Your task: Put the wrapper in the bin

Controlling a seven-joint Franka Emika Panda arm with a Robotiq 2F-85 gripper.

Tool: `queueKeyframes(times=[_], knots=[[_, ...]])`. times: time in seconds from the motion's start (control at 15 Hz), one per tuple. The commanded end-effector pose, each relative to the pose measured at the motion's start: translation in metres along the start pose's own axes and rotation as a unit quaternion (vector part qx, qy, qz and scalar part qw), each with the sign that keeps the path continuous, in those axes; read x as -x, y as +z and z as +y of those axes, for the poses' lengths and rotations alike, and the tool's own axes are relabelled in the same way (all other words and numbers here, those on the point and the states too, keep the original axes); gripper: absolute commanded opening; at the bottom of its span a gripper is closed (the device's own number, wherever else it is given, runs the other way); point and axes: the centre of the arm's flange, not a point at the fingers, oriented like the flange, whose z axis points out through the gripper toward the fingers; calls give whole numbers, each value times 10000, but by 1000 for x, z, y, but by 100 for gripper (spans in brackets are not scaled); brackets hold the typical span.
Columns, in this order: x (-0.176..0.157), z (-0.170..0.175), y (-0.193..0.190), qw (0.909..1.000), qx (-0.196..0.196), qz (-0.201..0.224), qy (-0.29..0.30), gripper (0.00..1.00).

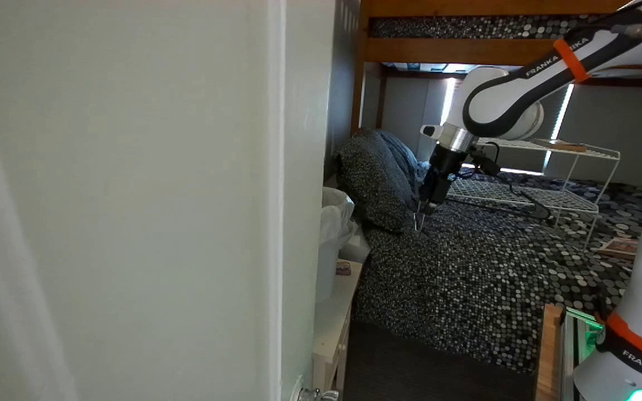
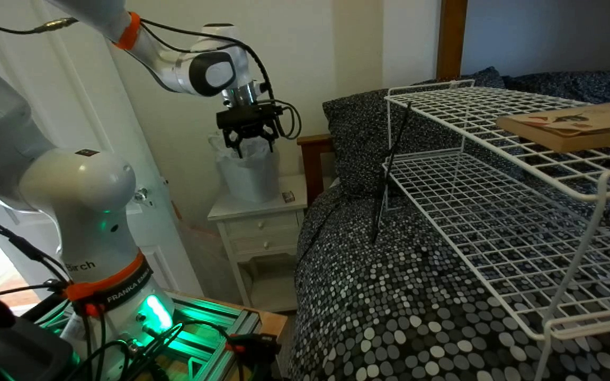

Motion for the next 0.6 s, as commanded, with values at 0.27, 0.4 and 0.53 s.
queueKeyframes(times=[0.27,0.4,0.53], knots=[[-1,41,88,9984,-148,519,152,100],[10,27,64,9994,-9,315,104,100],[9,28,65,9995,2,296,105,100]])
